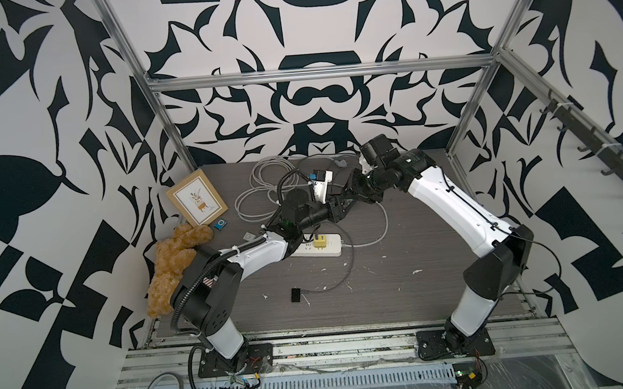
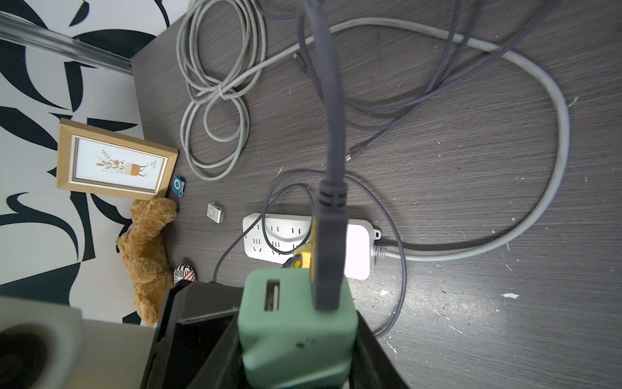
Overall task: Charge mp3
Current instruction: Pick up the plug from the center of the board.
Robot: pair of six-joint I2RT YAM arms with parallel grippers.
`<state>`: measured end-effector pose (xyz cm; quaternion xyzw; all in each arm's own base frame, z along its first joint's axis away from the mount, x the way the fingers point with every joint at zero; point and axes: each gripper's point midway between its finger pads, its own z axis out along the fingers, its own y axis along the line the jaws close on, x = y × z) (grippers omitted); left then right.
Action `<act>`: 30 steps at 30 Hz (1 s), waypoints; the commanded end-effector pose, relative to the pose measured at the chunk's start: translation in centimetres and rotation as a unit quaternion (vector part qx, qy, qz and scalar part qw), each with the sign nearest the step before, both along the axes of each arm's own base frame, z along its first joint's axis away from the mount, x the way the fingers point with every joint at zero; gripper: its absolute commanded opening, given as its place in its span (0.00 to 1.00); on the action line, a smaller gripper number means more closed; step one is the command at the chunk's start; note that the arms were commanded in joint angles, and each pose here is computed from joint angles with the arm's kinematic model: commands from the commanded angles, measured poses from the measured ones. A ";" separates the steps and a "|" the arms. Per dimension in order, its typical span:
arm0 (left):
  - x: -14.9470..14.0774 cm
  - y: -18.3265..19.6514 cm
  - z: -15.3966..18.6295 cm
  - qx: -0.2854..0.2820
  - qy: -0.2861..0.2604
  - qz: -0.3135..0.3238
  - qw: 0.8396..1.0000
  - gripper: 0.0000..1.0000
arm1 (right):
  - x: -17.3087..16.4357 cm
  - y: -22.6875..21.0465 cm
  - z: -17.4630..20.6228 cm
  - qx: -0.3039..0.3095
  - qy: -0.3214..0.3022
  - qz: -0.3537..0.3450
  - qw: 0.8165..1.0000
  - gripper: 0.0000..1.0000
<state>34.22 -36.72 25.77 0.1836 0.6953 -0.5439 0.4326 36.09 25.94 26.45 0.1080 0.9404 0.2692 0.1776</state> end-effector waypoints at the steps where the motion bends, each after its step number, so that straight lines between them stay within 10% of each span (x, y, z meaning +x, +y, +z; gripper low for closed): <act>1: 0.5 0.0 2.2 -0.024 -0.043 -0.008 0.999 0.39 | -2.0 0.7 2.4 0.035 -0.014 0.022 0.999 0.06; 11: 0.8 -0.3 3.1 -0.032 -0.085 -0.030 0.995 0.17 | -3.4 0.6 2.8 0.054 -0.011 0.030 0.998 0.07; 17: 0.2 -0.5 3.1 -0.026 -0.102 -0.049 0.993 0.11 | -3.1 -0.2 4.1 0.073 -0.022 0.027 0.997 0.37; 30: -1.0 -0.7 2.8 -0.012 -0.140 -0.069 0.988 0.07 | -2.7 -1.3 5.1 0.126 -0.014 0.037 0.991 0.50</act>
